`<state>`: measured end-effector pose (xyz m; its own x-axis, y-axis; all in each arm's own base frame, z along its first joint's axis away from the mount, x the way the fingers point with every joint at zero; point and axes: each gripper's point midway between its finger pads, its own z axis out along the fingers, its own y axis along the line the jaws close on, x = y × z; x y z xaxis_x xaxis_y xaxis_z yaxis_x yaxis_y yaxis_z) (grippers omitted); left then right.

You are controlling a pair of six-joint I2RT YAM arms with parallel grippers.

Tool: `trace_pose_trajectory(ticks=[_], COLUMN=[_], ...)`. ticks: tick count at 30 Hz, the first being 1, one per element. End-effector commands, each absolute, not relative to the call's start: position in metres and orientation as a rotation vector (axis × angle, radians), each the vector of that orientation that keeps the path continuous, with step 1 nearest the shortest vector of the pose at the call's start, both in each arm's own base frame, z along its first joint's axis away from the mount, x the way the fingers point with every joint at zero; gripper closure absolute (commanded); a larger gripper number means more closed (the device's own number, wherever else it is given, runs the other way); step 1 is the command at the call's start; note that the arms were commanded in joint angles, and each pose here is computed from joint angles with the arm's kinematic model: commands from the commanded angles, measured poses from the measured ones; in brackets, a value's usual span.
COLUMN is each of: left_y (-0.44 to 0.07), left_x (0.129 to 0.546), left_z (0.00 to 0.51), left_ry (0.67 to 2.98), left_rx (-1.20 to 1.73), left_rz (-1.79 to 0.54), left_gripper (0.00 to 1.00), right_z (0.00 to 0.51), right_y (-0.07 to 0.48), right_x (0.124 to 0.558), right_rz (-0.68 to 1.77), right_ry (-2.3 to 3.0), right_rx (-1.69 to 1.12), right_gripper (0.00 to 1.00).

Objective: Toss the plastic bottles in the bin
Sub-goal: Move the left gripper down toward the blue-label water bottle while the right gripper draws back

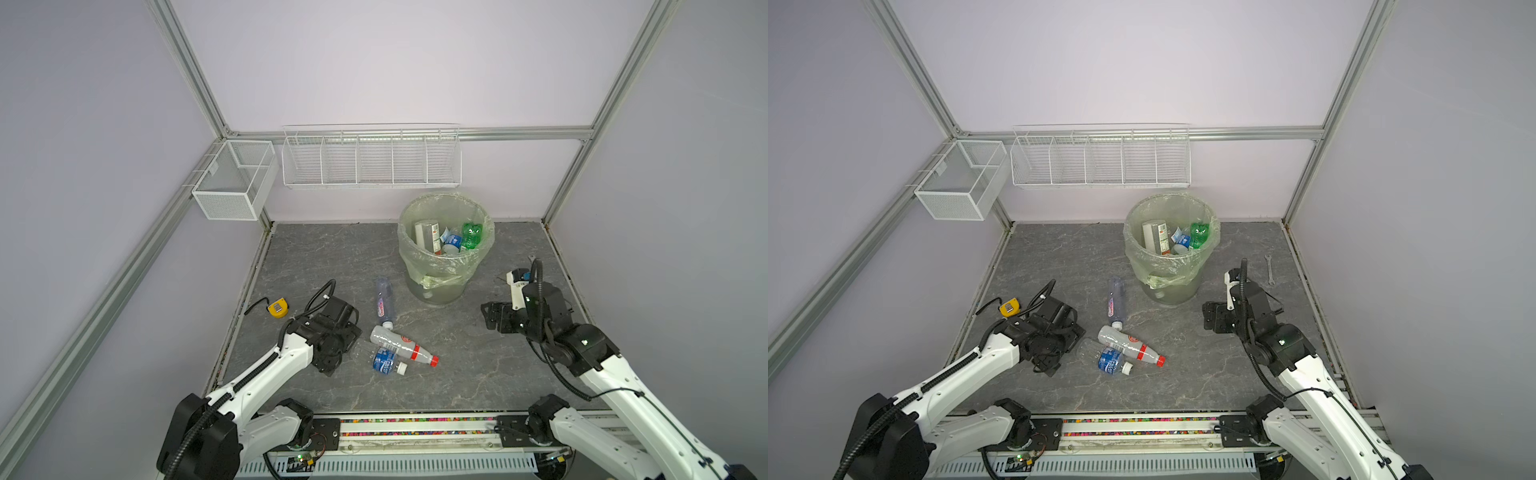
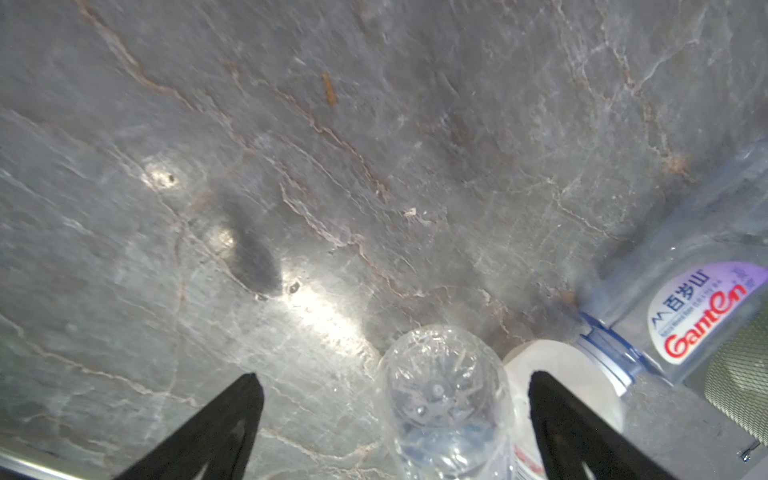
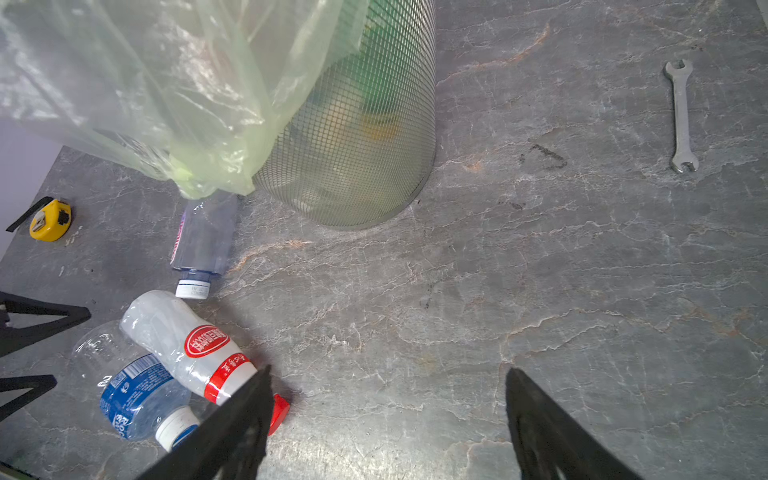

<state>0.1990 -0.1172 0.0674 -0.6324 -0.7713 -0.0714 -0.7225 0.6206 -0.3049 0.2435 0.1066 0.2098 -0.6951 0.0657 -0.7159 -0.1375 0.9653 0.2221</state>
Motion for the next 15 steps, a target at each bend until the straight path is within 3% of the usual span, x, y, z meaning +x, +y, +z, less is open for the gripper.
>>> trace_pose_trajectory(ticks=[1,15], left_y=[-0.126,-0.17], left_x=[0.205,0.201], left_z=[0.08,0.059], left_ry=[2.609,2.688], left_rx=[-1.259,-1.217], left_rz=[-0.393,-0.466], left_gripper=[0.0,0.0], right_z=[0.205,0.2], right_y=[0.1,0.096], right_x=[0.239,0.235], right_rz=[0.301,0.287], right_ry=[2.328,2.343], right_rx=[-0.041,-0.022], right_gripper=[0.12,0.12])
